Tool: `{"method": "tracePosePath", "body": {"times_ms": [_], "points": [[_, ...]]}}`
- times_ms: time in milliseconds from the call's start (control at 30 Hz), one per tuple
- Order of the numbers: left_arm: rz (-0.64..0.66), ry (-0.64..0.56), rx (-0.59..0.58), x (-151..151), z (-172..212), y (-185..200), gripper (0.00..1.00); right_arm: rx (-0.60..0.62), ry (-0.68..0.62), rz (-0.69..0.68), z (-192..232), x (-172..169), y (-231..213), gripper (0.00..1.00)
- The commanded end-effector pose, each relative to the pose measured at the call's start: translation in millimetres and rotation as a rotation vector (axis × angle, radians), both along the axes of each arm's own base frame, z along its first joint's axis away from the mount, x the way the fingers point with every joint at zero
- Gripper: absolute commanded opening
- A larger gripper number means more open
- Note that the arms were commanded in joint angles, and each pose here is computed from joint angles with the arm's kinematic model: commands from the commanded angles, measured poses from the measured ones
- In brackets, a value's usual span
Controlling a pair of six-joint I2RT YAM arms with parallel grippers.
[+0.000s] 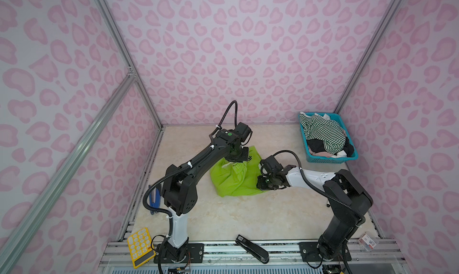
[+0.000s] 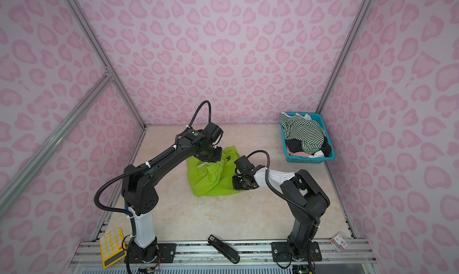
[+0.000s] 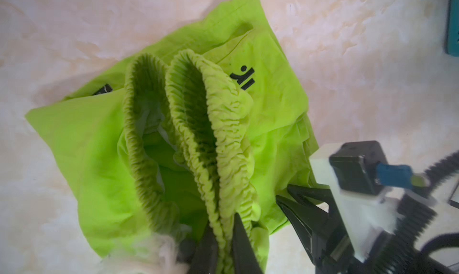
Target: Fold and stack the mixed laundry pile
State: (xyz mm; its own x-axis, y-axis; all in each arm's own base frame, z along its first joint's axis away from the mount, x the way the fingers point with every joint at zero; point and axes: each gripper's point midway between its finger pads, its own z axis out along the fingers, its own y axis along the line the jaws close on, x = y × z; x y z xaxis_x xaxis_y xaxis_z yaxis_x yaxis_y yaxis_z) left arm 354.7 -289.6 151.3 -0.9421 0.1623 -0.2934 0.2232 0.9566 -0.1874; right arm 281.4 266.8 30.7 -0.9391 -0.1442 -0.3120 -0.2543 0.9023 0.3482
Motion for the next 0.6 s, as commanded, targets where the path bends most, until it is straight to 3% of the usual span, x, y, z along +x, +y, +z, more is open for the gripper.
{"method": "tracePosePath", "body": {"times_ms": [0, 67, 133, 233, 333, 567], "points": [[0.003, 0.023, -0.169, -3.2, 12.5, -33.5, 0.37, -0.061, -0.026, -0.058, 4.0, 2.2, -19.1, 0.28], [0.010, -0.001, -0.238, -3.6, 27.0, -38.6, 0.52, -0.072, -0.051, -0.072, 13.0, 3.9, -25.7, 0.28], [0.025, -0.037, -0.286, -1.7, 44.9, -35.1, 0.59, -0.094, -0.076, -0.080, 22.5, 4.7, -33.4, 0.28], [0.063, -0.075, -0.344, 1.0, 63.0, -20.5, 0.61, -0.135, -0.120, -0.078, 41.4, 6.4, -43.8, 0.30], [0.178, -0.115, -0.307, 9.6, 59.1, 18.7, 0.61, -0.151, -0.163, -0.037, 62.9, 8.5, -46.6, 0.33], [0.384, -0.082, -0.214, 1.2, 4.0, 109.1, 0.61, 0.026, -0.225, 0.217, 117.1, 19.2, 4.3, 0.47]]}}
